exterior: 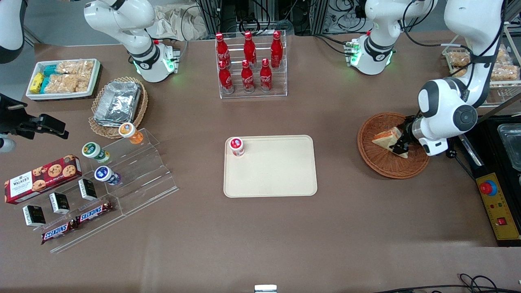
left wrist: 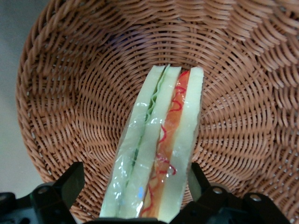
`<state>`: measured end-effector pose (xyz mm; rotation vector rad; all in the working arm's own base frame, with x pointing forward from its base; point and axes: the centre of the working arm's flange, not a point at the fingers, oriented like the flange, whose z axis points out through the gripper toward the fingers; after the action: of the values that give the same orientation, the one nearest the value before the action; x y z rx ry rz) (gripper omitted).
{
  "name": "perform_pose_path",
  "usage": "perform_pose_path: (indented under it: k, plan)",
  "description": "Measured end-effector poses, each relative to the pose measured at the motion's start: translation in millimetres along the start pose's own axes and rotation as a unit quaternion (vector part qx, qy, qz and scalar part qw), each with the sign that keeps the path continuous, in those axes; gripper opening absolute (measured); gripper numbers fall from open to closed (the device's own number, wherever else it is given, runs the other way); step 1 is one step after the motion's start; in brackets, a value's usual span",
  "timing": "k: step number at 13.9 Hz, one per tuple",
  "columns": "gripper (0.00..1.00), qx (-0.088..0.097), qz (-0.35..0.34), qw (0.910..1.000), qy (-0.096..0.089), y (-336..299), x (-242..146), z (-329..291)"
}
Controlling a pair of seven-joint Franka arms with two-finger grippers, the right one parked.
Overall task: Place sandwich from basket to tray
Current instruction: 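Close the left gripper on the sandwich and lift it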
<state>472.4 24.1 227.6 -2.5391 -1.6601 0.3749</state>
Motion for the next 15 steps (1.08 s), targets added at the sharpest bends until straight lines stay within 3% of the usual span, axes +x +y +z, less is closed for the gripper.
perform_pose_path:
  k: [4,5,10,15]
  plan:
    - [0.96,-0.005,-0.001,1.0000,0.001,4.1,2.7,12.3]
    - [0.90,-0.005,-0.002,1.0000,0.001,4.4,2.7,13.2]
    - [0.41,-0.011,0.000,0.9999,0.004,7.3,2.9,10.3]
    - [0.36,-0.013,0.018,0.9997,0.011,11.5,-6.7,-12.9]
